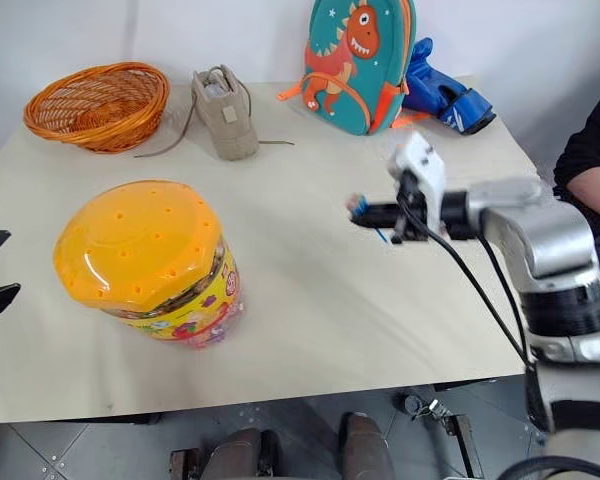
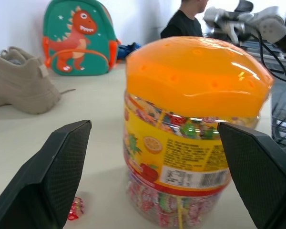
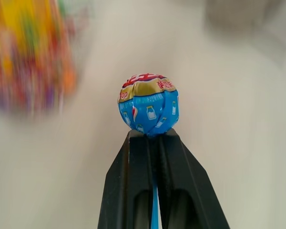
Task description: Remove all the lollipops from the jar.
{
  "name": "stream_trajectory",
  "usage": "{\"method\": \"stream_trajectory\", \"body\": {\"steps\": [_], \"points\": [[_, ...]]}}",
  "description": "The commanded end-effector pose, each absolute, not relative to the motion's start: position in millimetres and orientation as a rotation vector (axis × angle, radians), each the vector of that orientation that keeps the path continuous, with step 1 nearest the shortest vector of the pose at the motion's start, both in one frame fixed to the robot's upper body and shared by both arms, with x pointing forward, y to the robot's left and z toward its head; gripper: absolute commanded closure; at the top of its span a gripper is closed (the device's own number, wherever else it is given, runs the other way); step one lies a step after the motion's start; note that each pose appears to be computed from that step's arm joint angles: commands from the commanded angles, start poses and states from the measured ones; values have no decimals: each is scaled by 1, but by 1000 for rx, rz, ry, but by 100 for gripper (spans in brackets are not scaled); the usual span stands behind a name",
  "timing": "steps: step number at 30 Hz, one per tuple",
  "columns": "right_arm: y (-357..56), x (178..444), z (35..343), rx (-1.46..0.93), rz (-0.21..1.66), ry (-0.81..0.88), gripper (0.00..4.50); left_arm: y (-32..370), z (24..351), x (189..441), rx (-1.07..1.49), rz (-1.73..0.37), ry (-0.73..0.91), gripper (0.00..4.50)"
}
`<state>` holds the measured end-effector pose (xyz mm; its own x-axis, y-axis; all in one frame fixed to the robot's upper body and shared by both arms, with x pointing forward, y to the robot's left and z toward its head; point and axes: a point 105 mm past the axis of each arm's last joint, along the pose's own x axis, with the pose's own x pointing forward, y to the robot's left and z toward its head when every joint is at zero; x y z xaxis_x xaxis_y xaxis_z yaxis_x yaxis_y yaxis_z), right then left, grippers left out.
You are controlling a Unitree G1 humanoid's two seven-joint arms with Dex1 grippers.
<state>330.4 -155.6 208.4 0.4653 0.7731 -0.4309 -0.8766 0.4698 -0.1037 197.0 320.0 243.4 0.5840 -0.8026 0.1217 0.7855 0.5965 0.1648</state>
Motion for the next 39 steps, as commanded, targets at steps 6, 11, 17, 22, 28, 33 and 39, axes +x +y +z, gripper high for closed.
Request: {"method": "stream_trajectory", "body": {"steps": [6, 11, 17, 22, 28, 33, 39], "points": [[-176, 322, 184, -305, 946, 430, 448, 298, 236, 187, 118, -1047, -144, 0], [-178, 327, 174, -298, 916, 458, 448, 297, 230, 179, 126, -1062, -97, 0], [-182, 332, 161, -332, 910, 499, 392, 284, 230, 174, 158, -1134, -71, 0], [-185, 334, 163, -349, 915, 501, 236, 277, 236, 176, 161, -1131, -89, 0], [-188, 329, 184, -358, 967, 456, 39, 274, 244, 181, 145, -1099, -114, 0], [-188, 334, 210, -380, 973, 372, 1, 273, 245, 191, 171, -1029, -98, 0], [-176, 337, 228, -394, 1007, 300, 1, 267, 247, 194, 165, -994, -137, 0]]}}
